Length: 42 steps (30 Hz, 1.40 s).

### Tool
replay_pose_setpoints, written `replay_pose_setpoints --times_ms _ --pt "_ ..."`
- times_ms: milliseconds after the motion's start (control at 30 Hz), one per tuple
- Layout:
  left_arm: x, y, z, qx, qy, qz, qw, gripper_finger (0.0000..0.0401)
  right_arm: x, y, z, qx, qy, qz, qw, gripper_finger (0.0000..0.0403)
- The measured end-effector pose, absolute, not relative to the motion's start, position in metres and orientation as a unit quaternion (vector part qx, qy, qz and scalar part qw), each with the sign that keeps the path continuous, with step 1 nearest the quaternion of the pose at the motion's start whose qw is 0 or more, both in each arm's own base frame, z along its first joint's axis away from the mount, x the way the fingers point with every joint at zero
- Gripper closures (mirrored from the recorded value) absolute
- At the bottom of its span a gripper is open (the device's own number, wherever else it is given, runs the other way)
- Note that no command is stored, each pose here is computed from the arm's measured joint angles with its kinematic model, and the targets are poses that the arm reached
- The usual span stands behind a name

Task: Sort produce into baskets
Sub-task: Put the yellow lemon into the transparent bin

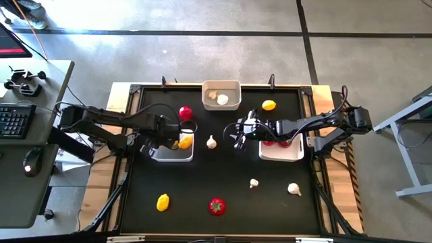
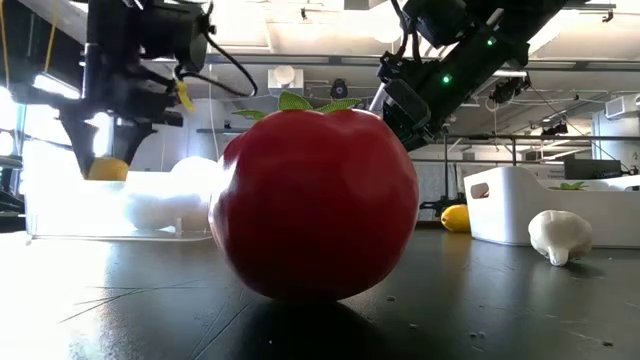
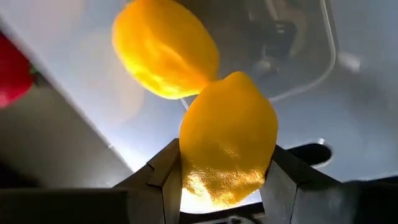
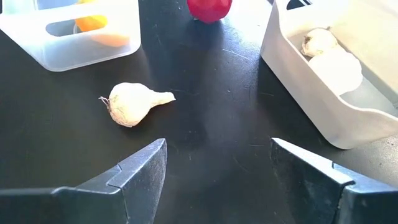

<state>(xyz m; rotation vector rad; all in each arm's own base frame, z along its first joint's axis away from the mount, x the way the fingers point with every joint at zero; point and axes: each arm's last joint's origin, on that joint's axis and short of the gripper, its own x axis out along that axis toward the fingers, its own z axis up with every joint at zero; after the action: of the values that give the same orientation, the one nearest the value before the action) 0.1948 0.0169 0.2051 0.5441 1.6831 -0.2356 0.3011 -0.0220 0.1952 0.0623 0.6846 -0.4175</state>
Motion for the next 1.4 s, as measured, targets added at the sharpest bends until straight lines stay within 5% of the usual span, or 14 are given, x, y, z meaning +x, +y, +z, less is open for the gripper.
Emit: replay_pose_setpoints --times_ms 367,867,1400 --pt "0.191 0.016 0.198 0.335 0.713 -0.220 0.575 0.0260 0.301 -0.022 0.195 0.031 0.333 -0.203 0.920 0.0128" --pt "0.194 0.007 0.198 0.355 0.705 -0.208 0.577 0.0189 0.301 -0.022 0.195 0.031 0.333 -0.203 0.920 0.0128" --pt "0.184 -0.002 0.200 0.389 0.730 -0.226 0.515 0.0184 0.301 -0.022 0.195 0.033 0.332 -0.204 0.920 0.0128"
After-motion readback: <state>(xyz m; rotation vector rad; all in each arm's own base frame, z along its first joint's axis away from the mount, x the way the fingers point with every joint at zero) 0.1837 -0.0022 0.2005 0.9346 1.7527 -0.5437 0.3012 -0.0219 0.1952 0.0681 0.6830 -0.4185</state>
